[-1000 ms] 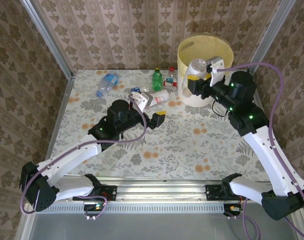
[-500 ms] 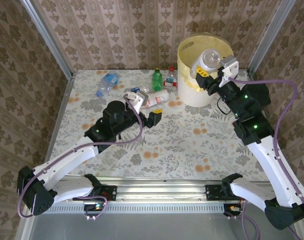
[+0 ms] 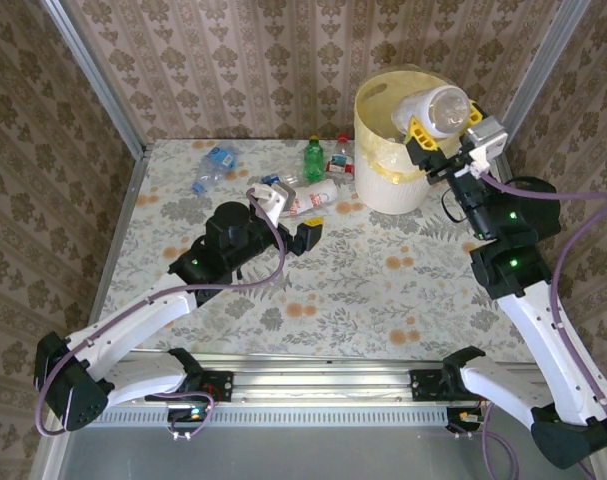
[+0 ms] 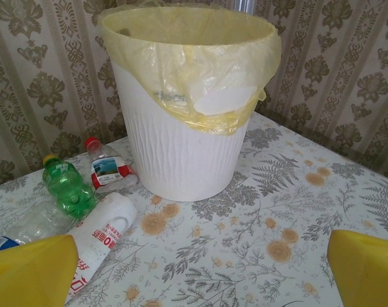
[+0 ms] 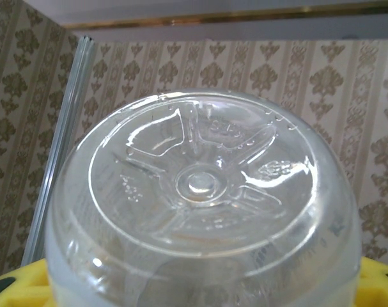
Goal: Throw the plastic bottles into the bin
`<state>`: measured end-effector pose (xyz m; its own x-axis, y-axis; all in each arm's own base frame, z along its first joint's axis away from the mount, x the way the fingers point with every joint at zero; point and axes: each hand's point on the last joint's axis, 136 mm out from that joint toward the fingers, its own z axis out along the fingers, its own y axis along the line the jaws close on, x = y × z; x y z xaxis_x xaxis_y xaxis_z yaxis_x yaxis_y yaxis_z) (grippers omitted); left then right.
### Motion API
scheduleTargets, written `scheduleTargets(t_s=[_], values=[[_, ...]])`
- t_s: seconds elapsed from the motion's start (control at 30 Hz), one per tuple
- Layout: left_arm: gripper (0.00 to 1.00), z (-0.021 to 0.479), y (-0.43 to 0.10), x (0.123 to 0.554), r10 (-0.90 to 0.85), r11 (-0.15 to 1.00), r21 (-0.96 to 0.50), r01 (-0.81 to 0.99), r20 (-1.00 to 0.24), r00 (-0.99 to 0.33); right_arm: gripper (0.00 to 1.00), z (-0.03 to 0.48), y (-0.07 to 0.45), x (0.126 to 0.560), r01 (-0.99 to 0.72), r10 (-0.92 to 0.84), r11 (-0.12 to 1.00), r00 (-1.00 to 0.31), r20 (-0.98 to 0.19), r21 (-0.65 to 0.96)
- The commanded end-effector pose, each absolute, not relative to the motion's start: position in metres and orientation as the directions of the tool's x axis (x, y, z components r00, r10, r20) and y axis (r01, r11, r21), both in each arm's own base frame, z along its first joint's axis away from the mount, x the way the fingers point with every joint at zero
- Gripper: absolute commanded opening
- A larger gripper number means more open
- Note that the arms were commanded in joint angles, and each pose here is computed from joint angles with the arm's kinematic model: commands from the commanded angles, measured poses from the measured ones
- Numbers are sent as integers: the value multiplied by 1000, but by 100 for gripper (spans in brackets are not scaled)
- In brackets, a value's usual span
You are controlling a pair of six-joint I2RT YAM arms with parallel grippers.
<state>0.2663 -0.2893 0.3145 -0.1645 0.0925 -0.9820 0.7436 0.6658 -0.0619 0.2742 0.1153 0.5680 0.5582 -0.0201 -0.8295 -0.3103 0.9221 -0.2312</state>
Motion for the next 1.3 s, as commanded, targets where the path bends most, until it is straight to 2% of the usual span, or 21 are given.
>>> scheduleTargets(t_s=[0.0, 0.43, 0.63, 0.73, 0.8, 0.9, 1.0, 1.03, 1.27], values=[[100, 321, -282, 268, 63, 683, -65, 728, -987, -147, 55, 597, 101, 253, -248, 3, 945, 653, -757, -211], [100, 318, -278, 269, 66, 694, -61, 718, -987, -148, 54, 586, 101, 275, -218, -27, 954, 616, -787, -204], [100, 316, -275, 271, 67, 695, -65, 716, -986, -154, 52, 566, 92, 322, -172, -35, 975, 515, -856, -143], [100, 313, -274, 273, 74, 698, -65, 713, -984, -162, 52, 547, 71, 367, -137, 4, 989, 411, -912, -57], [100, 311, -273, 273, 78, 698, -66, 713, -983, -168, 55, 530, 58, 403, -124, 31, 992, 305, -952, -7], [100, 310, -271, 274, 81, 700, -68, 711, -982, -173, 68, 497, 38, 456, -100, 100, 991, 134, -986, 87], [100, 307, -268, 276, 87, 708, -68, 703, -979, -182, 92, 478, 31, 481, -102, 190, 977, 10, -982, 188], [100, 307, -267, 276, 87, 709, -69, 702, -979, -185, 95, 476, 32, 483, -110, 203, 973, -3, -979, 202], [100, 304, -260, 278, 82, 720, -82, 689, -976, -201, 100, 488, 44, 468, -189, 205, 961, -11, -979, 203]])
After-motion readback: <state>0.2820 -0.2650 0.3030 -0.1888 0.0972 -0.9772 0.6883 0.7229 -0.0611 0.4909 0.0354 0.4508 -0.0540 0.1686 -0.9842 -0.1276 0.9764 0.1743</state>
